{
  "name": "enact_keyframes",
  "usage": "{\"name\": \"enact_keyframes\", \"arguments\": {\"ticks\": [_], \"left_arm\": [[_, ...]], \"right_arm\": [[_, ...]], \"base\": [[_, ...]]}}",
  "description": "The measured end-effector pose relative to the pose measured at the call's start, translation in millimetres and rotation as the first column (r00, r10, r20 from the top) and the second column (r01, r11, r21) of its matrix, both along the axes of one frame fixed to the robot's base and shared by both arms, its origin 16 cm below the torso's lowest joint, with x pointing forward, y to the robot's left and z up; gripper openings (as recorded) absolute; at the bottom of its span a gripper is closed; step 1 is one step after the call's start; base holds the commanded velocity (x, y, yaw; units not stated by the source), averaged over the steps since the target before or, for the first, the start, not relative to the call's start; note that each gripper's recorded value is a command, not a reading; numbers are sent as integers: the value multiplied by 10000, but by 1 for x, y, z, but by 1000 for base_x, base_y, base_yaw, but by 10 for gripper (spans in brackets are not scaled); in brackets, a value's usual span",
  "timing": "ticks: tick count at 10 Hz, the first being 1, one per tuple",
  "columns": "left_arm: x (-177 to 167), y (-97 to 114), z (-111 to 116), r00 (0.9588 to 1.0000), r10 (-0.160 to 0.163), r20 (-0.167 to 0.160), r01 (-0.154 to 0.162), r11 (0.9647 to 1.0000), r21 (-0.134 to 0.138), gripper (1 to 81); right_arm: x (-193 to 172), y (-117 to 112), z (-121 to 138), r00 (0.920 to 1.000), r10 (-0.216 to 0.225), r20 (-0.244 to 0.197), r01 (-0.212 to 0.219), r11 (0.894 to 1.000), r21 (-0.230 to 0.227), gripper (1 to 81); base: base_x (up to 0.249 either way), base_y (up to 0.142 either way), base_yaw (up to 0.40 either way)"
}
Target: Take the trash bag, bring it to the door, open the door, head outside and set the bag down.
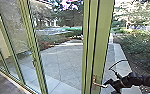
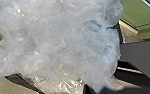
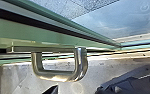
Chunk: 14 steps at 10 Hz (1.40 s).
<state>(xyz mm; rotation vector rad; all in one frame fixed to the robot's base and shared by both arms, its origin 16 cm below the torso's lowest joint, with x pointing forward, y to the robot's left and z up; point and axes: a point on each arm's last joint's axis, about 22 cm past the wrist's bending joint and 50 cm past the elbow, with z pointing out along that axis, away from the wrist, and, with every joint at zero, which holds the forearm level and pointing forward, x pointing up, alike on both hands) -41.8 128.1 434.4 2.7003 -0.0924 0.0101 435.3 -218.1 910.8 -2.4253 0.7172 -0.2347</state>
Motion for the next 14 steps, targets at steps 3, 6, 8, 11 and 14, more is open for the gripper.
{"name": "enact_keyframes", "arguments": {"ticks": [3,6,8,11,14], "left_arm": [[0,2,-1,10000,-4,-12,5,10000,67,10],[0,0,-1,10000,-1,-12,1,10000,48,10],[0,0,-1,10000,4,-18,-4,10000,53,10],[-1,2,-1,10000,-1,-23,1,10000,75,10],[-2,1,-1,10000,-1,-42,1,10000,63,10]], "right_arm": [[14,9,-11,9995,-323,-51,323,9995,-53,811],[28,17,-30,9969,-751,-231,751,9972,-36,811],[29,3,-49,9940,-1040,-342,1031,9943,-268,811],[32,6,-68,9915,-1243,-394,1236,9921,-198,811],[32,13,-84,9915,-1246,-364,1237,9919,-276,811]], "base": [[0,0,0],[0,0,0],[0,0,0],[0,0,0],[0,0,0]]}}
